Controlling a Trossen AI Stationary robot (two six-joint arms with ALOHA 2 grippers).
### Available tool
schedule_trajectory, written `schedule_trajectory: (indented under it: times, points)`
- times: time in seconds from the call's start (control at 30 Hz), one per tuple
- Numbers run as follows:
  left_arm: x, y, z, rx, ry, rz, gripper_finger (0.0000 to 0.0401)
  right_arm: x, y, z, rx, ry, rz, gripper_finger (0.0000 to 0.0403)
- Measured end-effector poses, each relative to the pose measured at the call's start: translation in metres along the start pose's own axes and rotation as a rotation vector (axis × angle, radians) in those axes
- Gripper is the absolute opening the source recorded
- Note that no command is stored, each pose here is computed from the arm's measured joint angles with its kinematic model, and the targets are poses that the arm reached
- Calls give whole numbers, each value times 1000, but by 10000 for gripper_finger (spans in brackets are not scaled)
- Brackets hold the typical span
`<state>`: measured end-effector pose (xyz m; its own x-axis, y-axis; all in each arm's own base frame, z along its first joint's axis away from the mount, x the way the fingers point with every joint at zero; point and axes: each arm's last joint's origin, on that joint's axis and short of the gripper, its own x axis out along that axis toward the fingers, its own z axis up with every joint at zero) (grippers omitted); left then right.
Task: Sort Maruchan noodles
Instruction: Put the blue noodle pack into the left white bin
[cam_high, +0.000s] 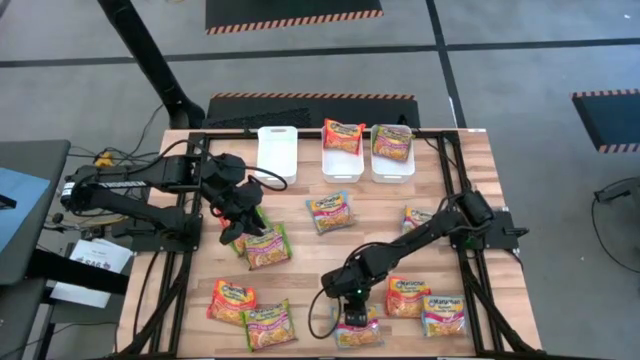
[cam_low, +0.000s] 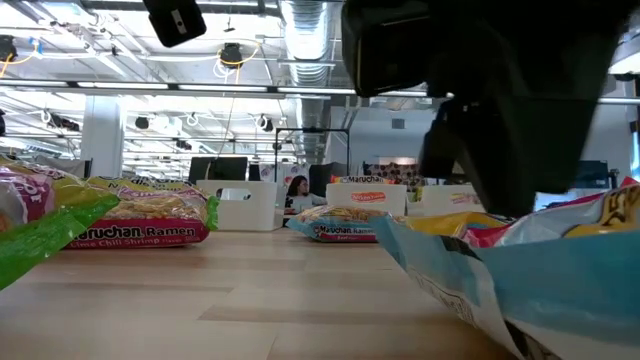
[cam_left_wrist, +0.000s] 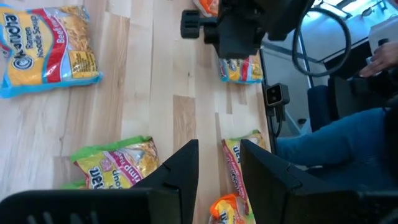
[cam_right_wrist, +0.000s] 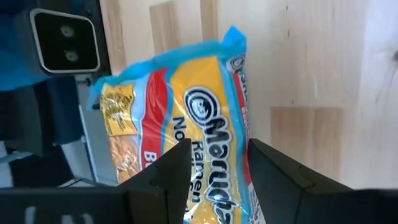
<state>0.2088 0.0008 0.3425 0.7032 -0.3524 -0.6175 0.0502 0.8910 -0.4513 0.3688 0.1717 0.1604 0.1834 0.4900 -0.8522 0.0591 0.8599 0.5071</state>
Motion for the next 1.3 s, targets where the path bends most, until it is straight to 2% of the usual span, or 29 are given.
schedule_trajectory:
  times: [0.13,0.43,0.57,0.77,0.97,1.13,1.3]
  points:
    - [0,0,0,3,0,0,103,10,-5,-1,16,25,-20,182]
    - [0,0,0,4,0,0,103,20,-7,-1,65,65,20,176]
    - [0,0,0,18,0,0,103,20,-8,0,67,64,19,134]
    - [0,0,0,26,-3,8,103,19,-10,1,82,62,18,16]
    - [0,1,0,25,-13,47,103,15,-19,6,93,55,12,5]
    - [0,2,1,25,-22,82,103,-7,-28,12,76,8,-41,4]
    - [0,5,2,19,-46,165,103,-53,-39,14,61,-59,-142,2]
